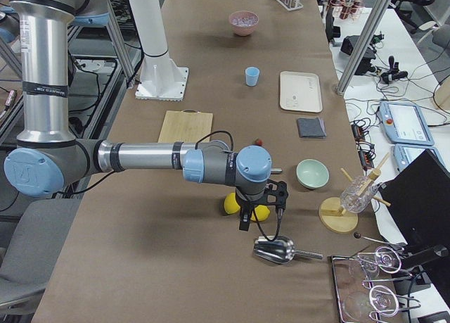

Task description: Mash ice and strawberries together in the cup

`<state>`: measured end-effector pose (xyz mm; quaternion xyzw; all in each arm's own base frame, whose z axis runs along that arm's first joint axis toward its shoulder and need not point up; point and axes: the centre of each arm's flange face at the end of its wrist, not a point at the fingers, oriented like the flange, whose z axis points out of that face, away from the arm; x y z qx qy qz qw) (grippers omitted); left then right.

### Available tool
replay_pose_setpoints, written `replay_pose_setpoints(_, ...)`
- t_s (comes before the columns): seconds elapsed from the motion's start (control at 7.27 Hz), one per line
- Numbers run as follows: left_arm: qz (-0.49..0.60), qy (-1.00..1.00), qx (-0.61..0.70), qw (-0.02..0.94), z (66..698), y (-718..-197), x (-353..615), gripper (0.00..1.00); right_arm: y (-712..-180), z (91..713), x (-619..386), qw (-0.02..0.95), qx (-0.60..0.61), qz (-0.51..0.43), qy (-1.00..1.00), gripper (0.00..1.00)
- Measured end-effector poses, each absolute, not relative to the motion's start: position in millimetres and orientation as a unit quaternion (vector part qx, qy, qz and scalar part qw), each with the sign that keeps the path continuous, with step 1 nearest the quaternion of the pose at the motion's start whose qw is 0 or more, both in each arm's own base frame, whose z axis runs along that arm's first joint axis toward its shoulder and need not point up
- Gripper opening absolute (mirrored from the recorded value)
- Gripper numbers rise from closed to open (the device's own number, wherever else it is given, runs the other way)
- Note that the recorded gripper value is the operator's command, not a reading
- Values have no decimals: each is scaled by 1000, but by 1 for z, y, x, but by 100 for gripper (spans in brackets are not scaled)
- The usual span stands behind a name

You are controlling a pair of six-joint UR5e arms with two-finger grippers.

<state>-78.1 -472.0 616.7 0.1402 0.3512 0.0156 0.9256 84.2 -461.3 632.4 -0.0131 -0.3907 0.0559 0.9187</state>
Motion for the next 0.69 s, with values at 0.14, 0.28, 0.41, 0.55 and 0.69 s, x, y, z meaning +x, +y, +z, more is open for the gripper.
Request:
replay_pose_setpoints(0.14,16,351,140,926,617,-472,-78,97,-461,632,84,919,-13,56,-391,100)
replay_pose_setpoints(0.28,16,351,140,926,617,-472,-78,97,-461,633,84,919,-13,56,-391,100)
replay_pose_setpoints(0.41,16,351,140,926,617,-472,-78,97,-461,633,84,919,-14,56,-391,100)
replay_pose_setpoints(0.55,16,351,141,926,616,-473,-78,97,-461,634,84,918,-14,56,-391,100)
replay_pose_setpoints(0.69,17,351,143,925,614,-474,-78,97,-461,634,84,918,-15,56,-392,100)
